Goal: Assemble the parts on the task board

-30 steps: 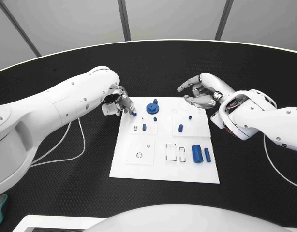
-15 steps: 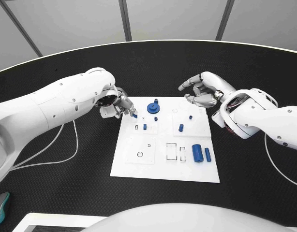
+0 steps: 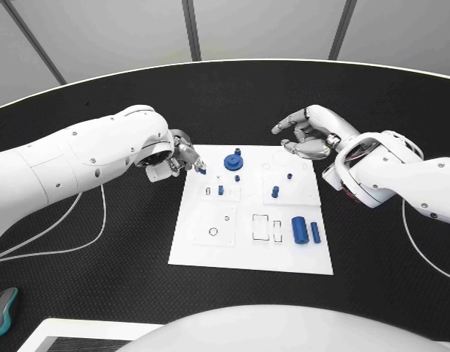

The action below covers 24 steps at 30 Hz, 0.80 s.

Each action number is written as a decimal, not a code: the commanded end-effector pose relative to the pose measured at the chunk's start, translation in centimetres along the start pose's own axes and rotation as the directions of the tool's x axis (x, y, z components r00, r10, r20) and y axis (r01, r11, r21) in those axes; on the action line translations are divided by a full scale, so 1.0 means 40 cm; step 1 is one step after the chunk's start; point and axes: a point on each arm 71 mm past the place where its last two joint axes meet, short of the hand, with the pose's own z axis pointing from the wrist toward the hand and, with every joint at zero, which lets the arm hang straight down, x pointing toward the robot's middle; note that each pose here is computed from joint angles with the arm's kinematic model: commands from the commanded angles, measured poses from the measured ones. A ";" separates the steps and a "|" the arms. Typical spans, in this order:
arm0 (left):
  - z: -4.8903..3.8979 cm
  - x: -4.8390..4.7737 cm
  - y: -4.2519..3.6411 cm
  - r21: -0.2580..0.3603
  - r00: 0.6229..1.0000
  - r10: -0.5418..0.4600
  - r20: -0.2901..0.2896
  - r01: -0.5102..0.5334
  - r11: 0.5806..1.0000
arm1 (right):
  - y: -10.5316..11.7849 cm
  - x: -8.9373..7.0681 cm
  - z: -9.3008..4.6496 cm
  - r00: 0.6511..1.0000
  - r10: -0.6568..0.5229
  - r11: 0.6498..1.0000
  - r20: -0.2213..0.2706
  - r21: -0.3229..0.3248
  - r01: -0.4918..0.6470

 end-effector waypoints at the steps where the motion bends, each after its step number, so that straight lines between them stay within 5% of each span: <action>1: -0.006 0.007 -0.001 0.011 1.000 0.012 0.008 -0.012 1.000 | 0.000 0.000 0.000 1.000 0.000 1.000 0.000 -0.001 0.000; 24: 0.008 0.068 -0.001 0.007 0.997 0.067 -0.047 -0.067 0.998 | 0.001 0.001 0.000 1.000 0.000 1.000 -0.001 -0.002 0.000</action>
